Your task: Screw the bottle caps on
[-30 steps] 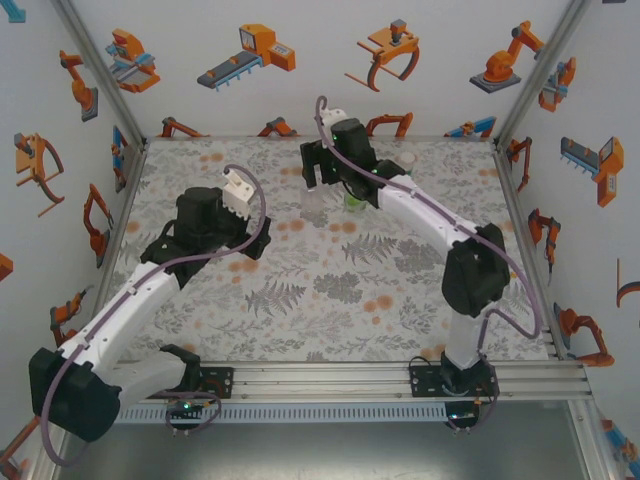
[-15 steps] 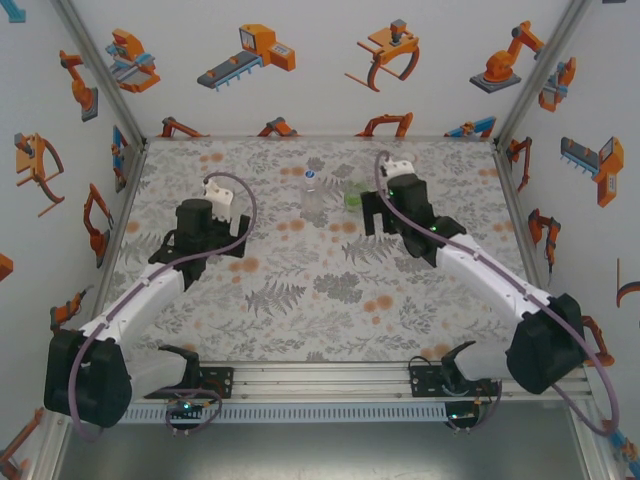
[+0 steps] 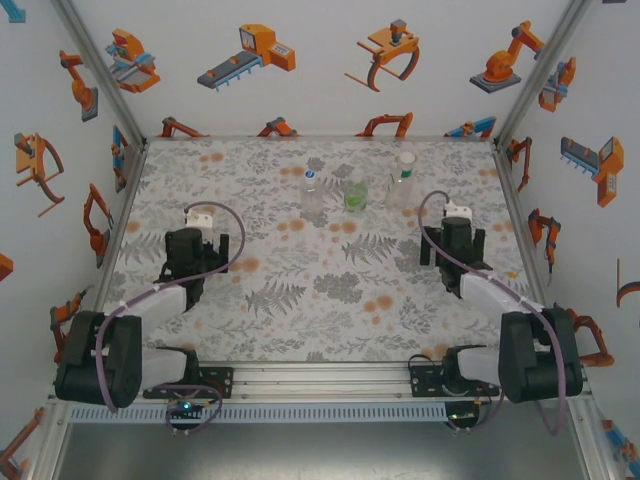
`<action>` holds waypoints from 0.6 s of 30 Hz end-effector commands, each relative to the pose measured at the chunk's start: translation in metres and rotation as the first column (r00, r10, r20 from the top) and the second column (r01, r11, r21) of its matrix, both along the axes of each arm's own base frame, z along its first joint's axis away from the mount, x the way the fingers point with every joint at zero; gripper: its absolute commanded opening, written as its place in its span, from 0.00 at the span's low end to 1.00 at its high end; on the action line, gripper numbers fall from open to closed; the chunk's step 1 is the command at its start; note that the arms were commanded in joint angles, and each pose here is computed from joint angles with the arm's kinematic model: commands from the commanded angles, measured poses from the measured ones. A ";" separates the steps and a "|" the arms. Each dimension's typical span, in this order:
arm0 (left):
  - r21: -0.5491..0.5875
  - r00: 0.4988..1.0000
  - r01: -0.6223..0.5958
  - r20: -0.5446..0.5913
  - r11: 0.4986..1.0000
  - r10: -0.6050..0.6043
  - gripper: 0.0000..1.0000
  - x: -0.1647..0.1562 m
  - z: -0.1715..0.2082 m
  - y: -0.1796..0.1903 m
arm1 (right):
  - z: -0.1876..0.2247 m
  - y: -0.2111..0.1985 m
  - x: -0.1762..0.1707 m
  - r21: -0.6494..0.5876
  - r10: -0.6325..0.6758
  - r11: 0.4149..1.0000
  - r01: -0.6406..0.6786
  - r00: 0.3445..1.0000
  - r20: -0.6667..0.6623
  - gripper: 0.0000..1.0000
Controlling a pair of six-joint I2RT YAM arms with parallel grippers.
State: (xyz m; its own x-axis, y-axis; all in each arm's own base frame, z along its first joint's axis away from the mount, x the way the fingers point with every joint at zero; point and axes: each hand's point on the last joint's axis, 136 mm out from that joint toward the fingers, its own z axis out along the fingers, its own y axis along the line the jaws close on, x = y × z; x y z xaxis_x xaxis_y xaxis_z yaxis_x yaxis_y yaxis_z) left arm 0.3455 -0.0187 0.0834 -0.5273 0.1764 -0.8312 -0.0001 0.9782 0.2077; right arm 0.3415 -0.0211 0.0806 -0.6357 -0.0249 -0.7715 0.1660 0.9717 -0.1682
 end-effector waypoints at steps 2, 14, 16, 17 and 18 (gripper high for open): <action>-0.058 0.987 0.034 0.156 0.998 -0.025 0.97 0.029 0.030 -0.004 | 0.023 -0.014 0.028 0.011 0.003 1.000 -0.005 0.982 0.190 0.99; -0.221 0.966 0.072 0.257 0.973 -0.013 0.97 0.042 0.012 0.011 | 0.011 -0.004 0.047 0.127 0.081 0.983 -0.135 0.929 0.362 0.99; -0.221 0.978 0.094 0.205 0.971 -0.048 0.97 0.046 0.008 0.006 | 0.010 -0.004 0.049 0.129 0.082 0.982 -0.135 0.933 0.351 0.98; -0.219 0.977 0.118 0.202 0.969 -0.073 0.97 0.049 0.007 0.001 | 0.010 -0.005 0.049 0.129 0.079 0.983 -0.130 0.935 0.346 0.98; -0.220 0.979 0.105 0.193 0.970 -0.062 0.97 0.049 0.007 0.003 | 0.010 -0.006 0.050 0.130 0.072 0.984 -0.123 0.936 0.344 0.99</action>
State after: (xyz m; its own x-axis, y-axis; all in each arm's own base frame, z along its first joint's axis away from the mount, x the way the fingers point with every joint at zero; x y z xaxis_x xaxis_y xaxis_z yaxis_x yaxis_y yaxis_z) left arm 0.3808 -0.0063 0.0699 -0.4035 0.0173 -0.9148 0.0170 0.9998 0.0114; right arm 0.3765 -0.0276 0.0614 -0.4416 0.0541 -0.8956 0.1031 0.9946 0.0093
